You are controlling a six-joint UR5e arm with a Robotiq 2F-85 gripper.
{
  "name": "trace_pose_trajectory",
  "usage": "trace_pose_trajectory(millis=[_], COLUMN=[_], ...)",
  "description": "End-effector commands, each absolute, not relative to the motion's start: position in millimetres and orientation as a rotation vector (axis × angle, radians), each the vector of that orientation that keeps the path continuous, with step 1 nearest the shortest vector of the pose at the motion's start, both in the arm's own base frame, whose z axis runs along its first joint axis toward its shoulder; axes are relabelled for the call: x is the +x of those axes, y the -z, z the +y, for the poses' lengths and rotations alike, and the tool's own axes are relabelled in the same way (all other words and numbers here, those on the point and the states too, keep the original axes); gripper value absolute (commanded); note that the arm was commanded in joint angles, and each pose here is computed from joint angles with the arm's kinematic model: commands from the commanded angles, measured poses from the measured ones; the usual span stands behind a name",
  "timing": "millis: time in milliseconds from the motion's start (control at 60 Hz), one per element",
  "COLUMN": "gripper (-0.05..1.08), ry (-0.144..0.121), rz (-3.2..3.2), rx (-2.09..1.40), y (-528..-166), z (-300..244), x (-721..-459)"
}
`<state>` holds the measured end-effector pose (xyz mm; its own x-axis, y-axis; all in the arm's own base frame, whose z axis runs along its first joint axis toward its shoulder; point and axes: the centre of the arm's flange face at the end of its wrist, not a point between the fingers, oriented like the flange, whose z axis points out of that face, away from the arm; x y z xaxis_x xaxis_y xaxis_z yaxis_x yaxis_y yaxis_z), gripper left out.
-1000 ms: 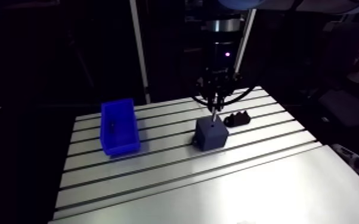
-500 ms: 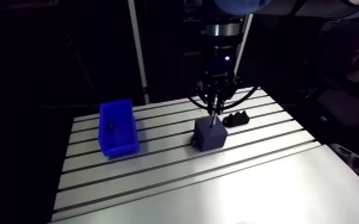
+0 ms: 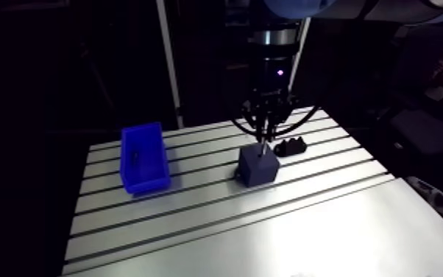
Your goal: Pick up the M10 bolt and insert it into the hole until fully seated.
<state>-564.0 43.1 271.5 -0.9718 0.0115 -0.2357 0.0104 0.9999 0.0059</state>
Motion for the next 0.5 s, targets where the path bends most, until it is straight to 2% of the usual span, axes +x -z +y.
trace_pose_trajectory(millis=[17,183,500], gripper=[1.08,1.08,1.08], ry=[-0.013,-0.019,-0.004], rz=[2.919,2.927,2.929], rx=[0.015,0.013,0.014], y=[-270.7,-268.4,-268.7], z=[43.6,44.0,43.1], x=[-566.2,-567.0,-567.5])
